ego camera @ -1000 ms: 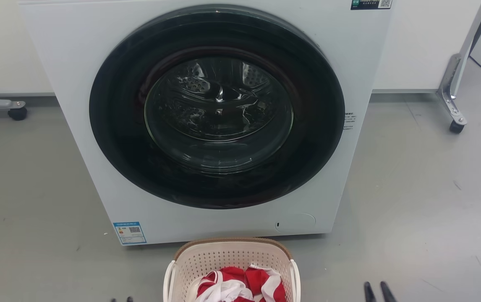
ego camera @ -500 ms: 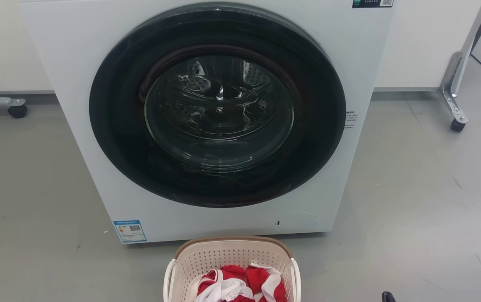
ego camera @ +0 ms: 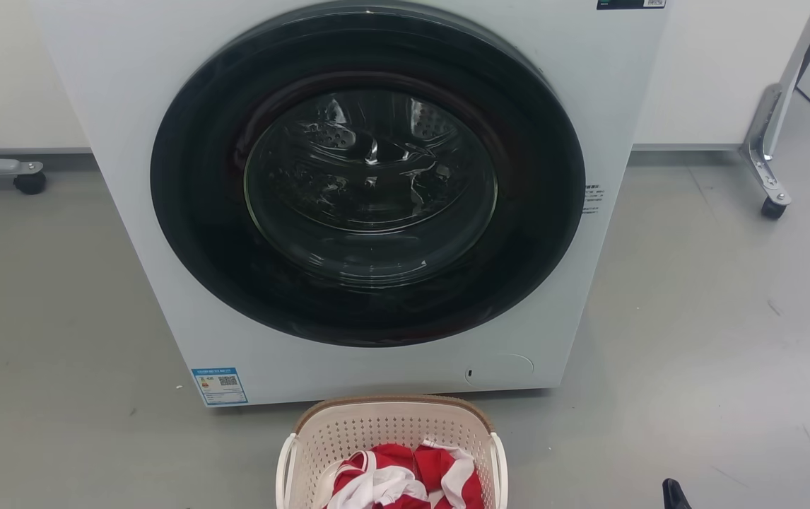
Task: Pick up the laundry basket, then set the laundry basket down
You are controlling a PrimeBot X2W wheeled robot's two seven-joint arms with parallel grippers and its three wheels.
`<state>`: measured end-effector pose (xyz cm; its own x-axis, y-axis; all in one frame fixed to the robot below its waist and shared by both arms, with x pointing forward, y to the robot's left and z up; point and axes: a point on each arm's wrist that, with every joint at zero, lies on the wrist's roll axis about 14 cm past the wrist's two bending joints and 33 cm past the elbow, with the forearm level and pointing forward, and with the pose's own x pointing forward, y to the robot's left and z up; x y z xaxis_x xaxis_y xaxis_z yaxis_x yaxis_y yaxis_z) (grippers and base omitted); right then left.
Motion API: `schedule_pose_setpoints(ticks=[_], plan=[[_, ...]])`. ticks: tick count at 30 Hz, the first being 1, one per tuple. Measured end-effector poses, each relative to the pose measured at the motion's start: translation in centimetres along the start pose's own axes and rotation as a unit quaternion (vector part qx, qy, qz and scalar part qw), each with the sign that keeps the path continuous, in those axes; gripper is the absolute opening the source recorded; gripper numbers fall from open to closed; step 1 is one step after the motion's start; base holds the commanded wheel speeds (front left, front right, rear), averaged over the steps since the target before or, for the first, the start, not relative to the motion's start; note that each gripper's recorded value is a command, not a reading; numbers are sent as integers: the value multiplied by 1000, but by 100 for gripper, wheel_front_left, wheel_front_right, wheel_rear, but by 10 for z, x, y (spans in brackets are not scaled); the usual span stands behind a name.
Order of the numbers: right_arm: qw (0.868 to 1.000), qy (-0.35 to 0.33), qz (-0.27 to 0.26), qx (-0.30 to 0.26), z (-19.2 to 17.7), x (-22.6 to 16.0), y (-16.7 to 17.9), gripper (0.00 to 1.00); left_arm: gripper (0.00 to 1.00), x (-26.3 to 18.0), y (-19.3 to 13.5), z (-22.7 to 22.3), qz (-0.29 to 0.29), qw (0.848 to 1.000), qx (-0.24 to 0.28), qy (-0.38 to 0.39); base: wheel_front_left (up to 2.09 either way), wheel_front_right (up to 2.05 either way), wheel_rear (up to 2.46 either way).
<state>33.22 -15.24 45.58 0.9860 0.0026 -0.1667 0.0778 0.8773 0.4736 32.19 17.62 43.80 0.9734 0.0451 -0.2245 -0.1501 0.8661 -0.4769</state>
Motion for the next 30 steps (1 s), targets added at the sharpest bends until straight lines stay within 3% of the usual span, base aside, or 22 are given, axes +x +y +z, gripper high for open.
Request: schedule_pose_setpoints(ticks=[16,30], plan=[[994,14,-15,110,4,9,-12,0,0,10,1,4,3,994,-108,13,0,0,0],[977,14,-17,213,12,18,-18,0,0,19,0,9,-2,978,-207,19,0,0,0]])
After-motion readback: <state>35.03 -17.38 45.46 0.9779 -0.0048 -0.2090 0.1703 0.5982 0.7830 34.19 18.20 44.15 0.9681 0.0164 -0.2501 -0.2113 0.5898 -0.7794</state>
